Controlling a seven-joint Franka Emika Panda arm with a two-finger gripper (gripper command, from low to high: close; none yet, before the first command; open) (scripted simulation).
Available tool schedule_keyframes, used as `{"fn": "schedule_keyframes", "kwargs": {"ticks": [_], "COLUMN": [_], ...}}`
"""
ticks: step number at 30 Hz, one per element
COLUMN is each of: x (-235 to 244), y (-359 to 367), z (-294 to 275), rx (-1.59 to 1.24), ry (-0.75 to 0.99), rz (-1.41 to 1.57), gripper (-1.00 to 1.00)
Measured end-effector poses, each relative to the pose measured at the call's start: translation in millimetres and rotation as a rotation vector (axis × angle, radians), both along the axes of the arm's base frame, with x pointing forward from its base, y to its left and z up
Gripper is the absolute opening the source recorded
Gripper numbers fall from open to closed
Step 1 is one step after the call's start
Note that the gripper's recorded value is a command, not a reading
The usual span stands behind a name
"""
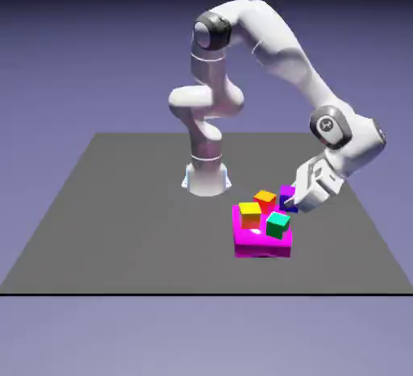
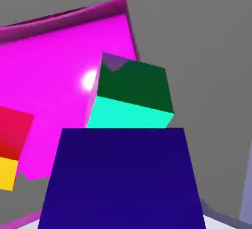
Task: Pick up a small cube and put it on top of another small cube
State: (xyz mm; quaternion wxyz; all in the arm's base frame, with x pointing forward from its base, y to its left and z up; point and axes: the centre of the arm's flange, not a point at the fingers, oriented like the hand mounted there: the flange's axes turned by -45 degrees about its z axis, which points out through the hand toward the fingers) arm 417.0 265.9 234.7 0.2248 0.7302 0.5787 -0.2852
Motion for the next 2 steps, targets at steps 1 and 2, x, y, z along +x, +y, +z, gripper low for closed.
{"fn": "schedule_keyframes", "kwargs": {"ticks": [1,2], "x": [0.2,0.2], "y": [-0.1,-0.1], "z": [0.0,0.0], "rx": [-0.001,-0.001], "ry": [-0.002,-0.002], "rz": [0.002,0.002], "gripper": [1.00,1.00]}}
